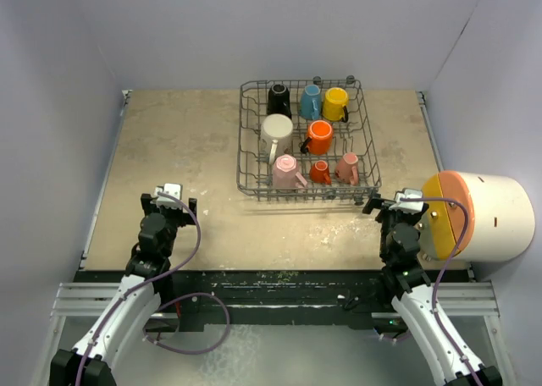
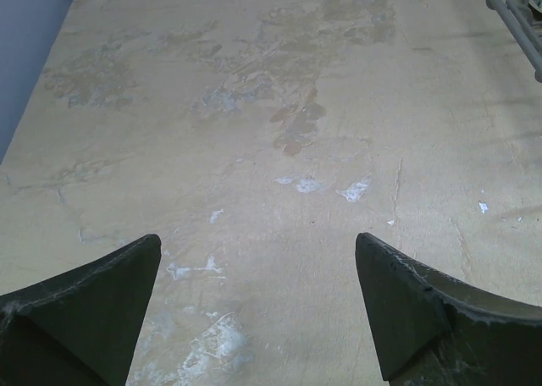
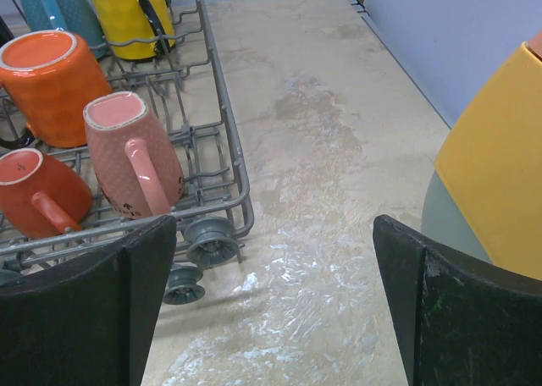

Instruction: Unload the cups from the dish rack

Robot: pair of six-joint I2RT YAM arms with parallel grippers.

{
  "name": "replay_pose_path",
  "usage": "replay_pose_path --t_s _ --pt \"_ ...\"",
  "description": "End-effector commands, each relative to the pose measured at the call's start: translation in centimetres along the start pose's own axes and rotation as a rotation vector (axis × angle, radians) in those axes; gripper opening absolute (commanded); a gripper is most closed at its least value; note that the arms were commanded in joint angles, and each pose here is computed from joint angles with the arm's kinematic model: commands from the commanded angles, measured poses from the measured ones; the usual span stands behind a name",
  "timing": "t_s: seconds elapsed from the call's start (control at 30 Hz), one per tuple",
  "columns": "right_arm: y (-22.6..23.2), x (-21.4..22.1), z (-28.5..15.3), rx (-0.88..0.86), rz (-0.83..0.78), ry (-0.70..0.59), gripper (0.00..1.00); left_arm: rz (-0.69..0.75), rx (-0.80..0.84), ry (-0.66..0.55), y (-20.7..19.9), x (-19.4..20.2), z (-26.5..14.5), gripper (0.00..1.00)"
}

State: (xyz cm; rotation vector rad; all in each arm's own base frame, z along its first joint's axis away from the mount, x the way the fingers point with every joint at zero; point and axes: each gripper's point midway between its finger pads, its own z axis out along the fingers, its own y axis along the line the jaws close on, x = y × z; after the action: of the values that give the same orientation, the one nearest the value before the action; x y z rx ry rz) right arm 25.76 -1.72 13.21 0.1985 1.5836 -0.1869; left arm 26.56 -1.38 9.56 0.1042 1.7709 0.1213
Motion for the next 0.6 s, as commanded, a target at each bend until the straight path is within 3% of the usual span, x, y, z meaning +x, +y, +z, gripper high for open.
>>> replay_pose_path --t_s 0.0,0.43,0.57 --pt "0.2 -1.6 0.2 -0.006 0.023 -0.050 1.00 -0.009 0.003 -0.053 0.0 -1.4 0.0 0.99" --pt "-0.8 -1.9 0.2 0.061 0.054 -0.045 1.00 -0.007 -0.001 -0.050 0.0 -1.6 0.1 0.99" --pt "-0.8 -4.0 0.3 0.053 0.004 -0.050 1.00 0.005 0.028 -0.023 -0.1 -4.6 0.0 0.99"
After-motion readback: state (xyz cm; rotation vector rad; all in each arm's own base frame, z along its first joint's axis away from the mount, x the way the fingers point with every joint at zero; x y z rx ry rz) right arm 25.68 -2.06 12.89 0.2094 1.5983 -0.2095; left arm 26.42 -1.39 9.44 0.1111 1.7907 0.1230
